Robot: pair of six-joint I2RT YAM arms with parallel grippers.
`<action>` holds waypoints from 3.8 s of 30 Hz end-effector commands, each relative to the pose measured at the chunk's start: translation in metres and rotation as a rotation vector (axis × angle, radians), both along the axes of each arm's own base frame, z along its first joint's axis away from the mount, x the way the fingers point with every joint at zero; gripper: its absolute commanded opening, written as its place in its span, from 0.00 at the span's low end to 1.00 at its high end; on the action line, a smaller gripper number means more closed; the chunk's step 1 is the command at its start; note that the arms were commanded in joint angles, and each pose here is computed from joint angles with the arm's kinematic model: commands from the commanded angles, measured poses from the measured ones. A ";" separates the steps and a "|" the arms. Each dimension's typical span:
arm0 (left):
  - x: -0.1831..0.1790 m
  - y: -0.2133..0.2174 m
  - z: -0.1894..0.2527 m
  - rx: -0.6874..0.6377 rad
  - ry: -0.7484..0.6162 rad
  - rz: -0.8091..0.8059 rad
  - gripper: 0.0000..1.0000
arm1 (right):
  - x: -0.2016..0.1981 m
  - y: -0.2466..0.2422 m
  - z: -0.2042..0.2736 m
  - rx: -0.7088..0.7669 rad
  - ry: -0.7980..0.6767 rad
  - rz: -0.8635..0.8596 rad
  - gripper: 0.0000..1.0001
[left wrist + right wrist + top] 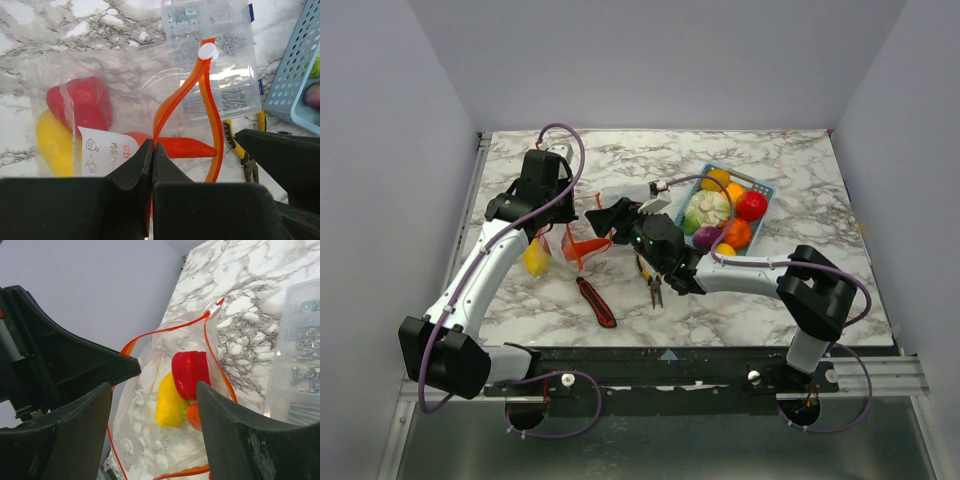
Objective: Place the food in the zip-top bag and seal the zipper
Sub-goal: Place the fake vegetable in the zipper food storage bag, then pick up the fake vegetable from the bin, then place the fake vegetable in the zipper food storage bag.
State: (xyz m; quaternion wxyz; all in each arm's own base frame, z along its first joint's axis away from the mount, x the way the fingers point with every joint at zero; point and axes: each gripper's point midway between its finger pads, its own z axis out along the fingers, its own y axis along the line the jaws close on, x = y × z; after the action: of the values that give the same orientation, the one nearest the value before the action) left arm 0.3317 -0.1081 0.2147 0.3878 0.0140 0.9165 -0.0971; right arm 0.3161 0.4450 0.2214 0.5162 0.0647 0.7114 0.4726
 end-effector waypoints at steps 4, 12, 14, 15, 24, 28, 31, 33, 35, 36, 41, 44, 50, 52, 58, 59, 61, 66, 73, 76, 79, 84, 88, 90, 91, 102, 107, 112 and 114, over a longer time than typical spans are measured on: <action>-0.002 -0.003 0.006 -0.020 -0.021 -0.010 0.00 | 0.008 -0.032 0.034 -0.152 -0.035 -0.118 0.71; -0.003 -0.002 0.008 -0.017 -0.032 -0.004 0.00 | 0.019 -0.111 0.026 -0.424 -0.026 -0.396 0.73; -0.003 -0.002 0.008 -0.018 -0.031 -0.005 0.00 | 0.022 -0.135 0.018 -0.490 -0.007 -0.469 0.74; -0.003 -0.002 0.008 -0.019 -0.032 -0.005 0.00 | 0.023 -0.147 0.014 -0.519 0.008 -0.502 0.75; -0.003 -0.002 0.007 -0.018 -0.029 -0.005 0.00 | 0.030 -0.232 -0.037 -0.730 0.210 -0.657 0.94; -0.002 -0.002 0.006 -0.015 -0.025 -0.003 0.00 | 0.037 -0.248 -0.061 -0.808 0.285 -0.651 0.99; -0.002 -0.002 0.005 -0.015 -0.023 -0.003 0.00 | 0.040 -0.255 -0.077 -0.881 0.316 -0.646 1.00; -0.002 -0.002 0.005 -0.014 -0.022 -0.003 0.00 | 0.042 -0.255 -0.087 -0.928 0.330 -0.634 1.00; -0.002 -0.002 0.005 -0.015 -0.023 -0.003 0.00 | 0.044 -0.256 -0.096 -0.961 0.345 -0.628 1.00; -0.002 -0.002 0.005 -0.015 -0.024 -0.004 0.00 | 0.045 -0.255 -0.100 -0.973 0.350 -0.622 1.00; -0.001 -0.002 0.005 -0.012 -0.022 -0.004 0.00 | 0.054 -0.256 -0.116 -1.020 0.372 -0.618 1.00; -0.002 -0.002 0.004 -0.012 -0.021 -0.003 0.00 | 0.057 -0.256 -0.126 -1.043 0.389 -0.610 1.00; -0.002 -0.003 0.006 -0.016 -0.022 -0.008 0.00 | 0.054 -0.262 -0.142 -1.073 0.433 -0.624 0.97; -0.002 -0.003 0.006 -0.018 -0.022 -0.009 0.00 | 0.053 -0.262 -0.144 -1.077 0.443 -0.621 0.93; -0.002 -0.004 0.005 -0.019 -0.020 -0.012 0.00 | 0.051 -0.258 -0.142 -1.062 0.449 -0.591 0.73; -0.002 -0.004 0.005 -0.019 -0.020 -0.012 0.00 | 0.052 -0.257 -0.140 -1.056 0.444 -0.587 0.65; -0.002 -0.003 0.005 -0.018 -0.019 -0.010 0.00 | 0.054 -0.254 -0.131 -1.036 0.431 -0.587 0.50; -0.001 -0.003 0.005 -0.016 -0.020 -0.008 0.00 | 0.063 -0.248 -0.095 -0.983 0.369 -0.582 0.26; -0.002 -0.005 0.005 -0.021 -0.016 -0.015 0.00 | 0.064 -0.220 -0.042 -0.771 0.305 -0.497 0.12; -0.002 -0.005 0.005 -0.023 -0.014 -0.018 0.00 | 0.060 -0.182 -0.015 -0.589 0.240 -0.335 0.12; -0.002 -0.005 0.004 -0.022 -0.011 -0.017 0.00 | 0.045 -0.135 0.014 -0.378 0.161 -0.165 0.12; -0.001 -0.004 0.003 -0.017 -0.008 -0.015 0.00 | 0.028 -0.070 0.053 -0.103 0.060 0.026 0.12; -0.002 -0.005 0.002 -0.020 -0.006 -0.017 0.00 | 0.022 -0.034 0.050 -0.042 0.059 0.105 0.13; -0.002 -0.005 0.001 -0.018 -0.002 -0.016 0.00 | 0.021 -0.019 0.040 -0.054 0.069 0.126 0.15; -0.002 -0.004 0.001 -0.015 -0.003 -0.014 0.00 | 0.020 -0.013 0.037 -0.056 0.074 0.134 0.18; -0.003 -0.003 0.006 -0.016 -0.021 -0.012 0.00 | 0.010 0.011 0.007 -0.167 0.111 0.197 0.79; -0.004 -0.003 0.007 -0.018 -0.021 -0.015 0.00 | 0.020 -0.009 0.000 -0.277 0.124 0.102 0.83; -0.005 -0.003 0.008 -0.016 -0.015 -0.017 0.00 | 0.021 -0.037 -0.013 -0.347 0.133 0.011 0.78; -0.005 -0.002 0.009 -0.016 -0.029 -0.014 0.00 | 0.019 -0.040 -0.020 -0.373 0.132 0.017 0.71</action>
State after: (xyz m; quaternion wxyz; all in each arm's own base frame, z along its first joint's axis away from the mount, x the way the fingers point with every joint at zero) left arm 0.3302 -0.1082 0.2156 0.3889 0.0148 0.9158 -0.0988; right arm 0.3366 0.4283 0.2108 0.4520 -0.0058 0.8063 0.3815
